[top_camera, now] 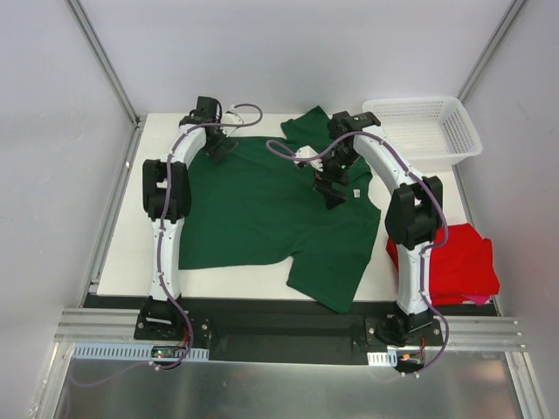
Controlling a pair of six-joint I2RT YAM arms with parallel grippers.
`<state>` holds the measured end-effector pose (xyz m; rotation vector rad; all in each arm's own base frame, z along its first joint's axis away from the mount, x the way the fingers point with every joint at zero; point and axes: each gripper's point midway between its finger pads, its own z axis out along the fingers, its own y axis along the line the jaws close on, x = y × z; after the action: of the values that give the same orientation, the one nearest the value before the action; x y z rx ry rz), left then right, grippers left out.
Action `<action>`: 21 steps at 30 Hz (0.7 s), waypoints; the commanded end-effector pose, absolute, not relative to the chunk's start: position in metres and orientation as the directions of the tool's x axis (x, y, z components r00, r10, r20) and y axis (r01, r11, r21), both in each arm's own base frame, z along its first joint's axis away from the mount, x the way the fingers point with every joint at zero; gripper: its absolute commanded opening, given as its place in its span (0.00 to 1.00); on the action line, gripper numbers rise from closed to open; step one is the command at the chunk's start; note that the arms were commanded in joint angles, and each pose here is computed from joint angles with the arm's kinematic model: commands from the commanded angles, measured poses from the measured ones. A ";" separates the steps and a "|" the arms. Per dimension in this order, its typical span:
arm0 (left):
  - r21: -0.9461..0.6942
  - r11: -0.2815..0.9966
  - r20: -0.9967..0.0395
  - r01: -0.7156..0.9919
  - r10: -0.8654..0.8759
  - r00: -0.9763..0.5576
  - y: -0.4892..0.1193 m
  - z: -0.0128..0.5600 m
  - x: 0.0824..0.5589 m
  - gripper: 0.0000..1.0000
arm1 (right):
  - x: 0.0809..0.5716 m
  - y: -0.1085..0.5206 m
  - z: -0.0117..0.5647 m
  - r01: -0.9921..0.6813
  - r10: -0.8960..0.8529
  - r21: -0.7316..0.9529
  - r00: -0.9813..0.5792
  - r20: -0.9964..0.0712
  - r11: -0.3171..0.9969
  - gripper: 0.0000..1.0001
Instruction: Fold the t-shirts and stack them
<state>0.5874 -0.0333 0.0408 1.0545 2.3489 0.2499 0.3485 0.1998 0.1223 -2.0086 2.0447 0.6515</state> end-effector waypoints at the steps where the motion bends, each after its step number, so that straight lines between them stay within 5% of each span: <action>1: 0.474 0.601 -0.295 0.644 0.797 -0.527 -0.011 0.025 0.587 0.99 | 0.274 0.172 0.142 -0.889 -0.941 0.457 -0.160 -0.298 0.006 0.96; 15: 0.631 0.543 -0.206 0.554 0.806 -0.554 0.045 0.036 0.605 0.99 | 0.270 0.163 0.135 -0.882 -0.956 0.471 -0.157 -0.246 0.024 0.96; 21: 0.594 0.654 -0.376 0.470 0.741 -0.557 0.039 0.094 0.590 0.99 | 0.329 0.165 0.133 -0.969 -0.951 0.204 -0.190 -0.244 0.142 0.96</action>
<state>0.6131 0.0309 0.0535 1.0447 2.2462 0.6339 0.3469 0.1881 0.1154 -1.9956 2.1496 0.5853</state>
